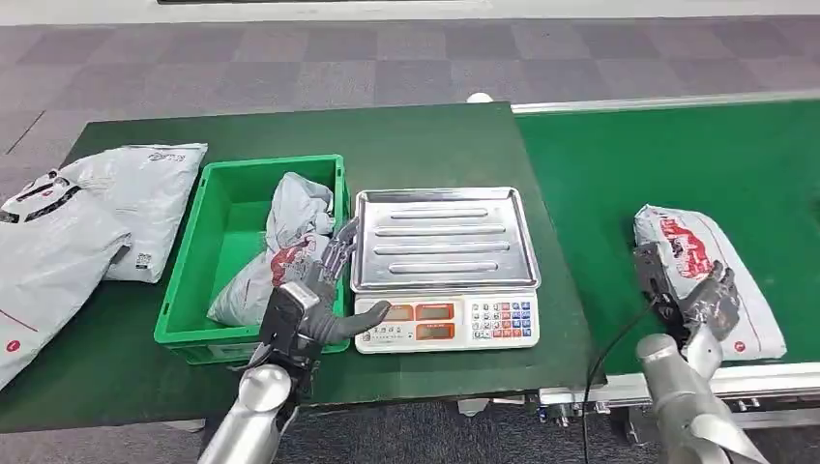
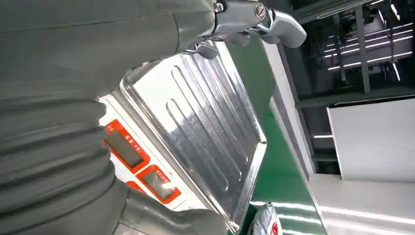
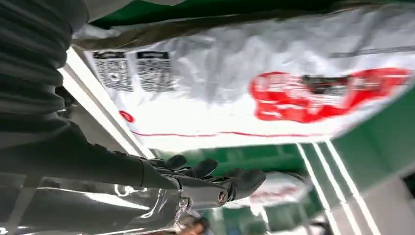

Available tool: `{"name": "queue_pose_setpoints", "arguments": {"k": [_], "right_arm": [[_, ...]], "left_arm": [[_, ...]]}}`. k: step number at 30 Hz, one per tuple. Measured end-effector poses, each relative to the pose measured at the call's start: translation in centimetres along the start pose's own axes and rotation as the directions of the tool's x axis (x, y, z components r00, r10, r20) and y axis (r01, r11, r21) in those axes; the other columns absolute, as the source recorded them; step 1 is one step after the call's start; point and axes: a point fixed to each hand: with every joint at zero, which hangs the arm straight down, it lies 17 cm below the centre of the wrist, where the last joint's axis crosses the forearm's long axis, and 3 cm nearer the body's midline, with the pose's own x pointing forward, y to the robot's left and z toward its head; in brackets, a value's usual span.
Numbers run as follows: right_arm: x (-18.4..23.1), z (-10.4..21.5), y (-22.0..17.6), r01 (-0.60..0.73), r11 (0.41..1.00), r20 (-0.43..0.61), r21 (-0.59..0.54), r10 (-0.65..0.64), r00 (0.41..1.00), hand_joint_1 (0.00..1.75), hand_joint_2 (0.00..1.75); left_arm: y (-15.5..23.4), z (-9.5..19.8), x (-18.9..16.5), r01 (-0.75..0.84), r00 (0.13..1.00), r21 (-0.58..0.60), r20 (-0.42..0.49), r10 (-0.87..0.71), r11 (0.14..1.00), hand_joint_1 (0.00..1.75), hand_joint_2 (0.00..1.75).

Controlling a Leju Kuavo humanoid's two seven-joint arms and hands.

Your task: Moved the parcel from conveyor to table for the left to box.

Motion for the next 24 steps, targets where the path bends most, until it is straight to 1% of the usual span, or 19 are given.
{"name": "queue_pose_setpoints", "arguments": {"k": [5,11,14,24], "right_arm": [[-3.3,0.1,0.9,-0.053,0.996,-0.097,0.067,0.059,0.994,0.00,1.75],[-5.4,0.5,2.2,-0.100,0.984,-0.158,0.149,0.124,0.980,0.00,1.75],[-5.7,0.7,2.6,-0.118,0.979,-0.158,0.169,0.145,0.977,0.00,1.75],[-6.2,0.9,2.9,-0.115,0.976,-0.166,0.185,0.146,0.975,0.00,1.75]], "left_arm": [[0.1,0.2,-0.1,0.005,1.000,-0.004,-0.008,-0.005,1.000,0.00,1.75],[0.1,0.2,-0.1,0.009,1.000,-0.010,-0.012,-0.009,1.000,0.00,1.75],[0.1,0.2,-0.1,0.011,1.000,-0.014,-0.014,-0.011,1.000,0.00,1.75],[0.0,0.2,-0.2,0.012,1.000,-0.022,-0.023,-0.012,1.000,0.00,1.75]]}}
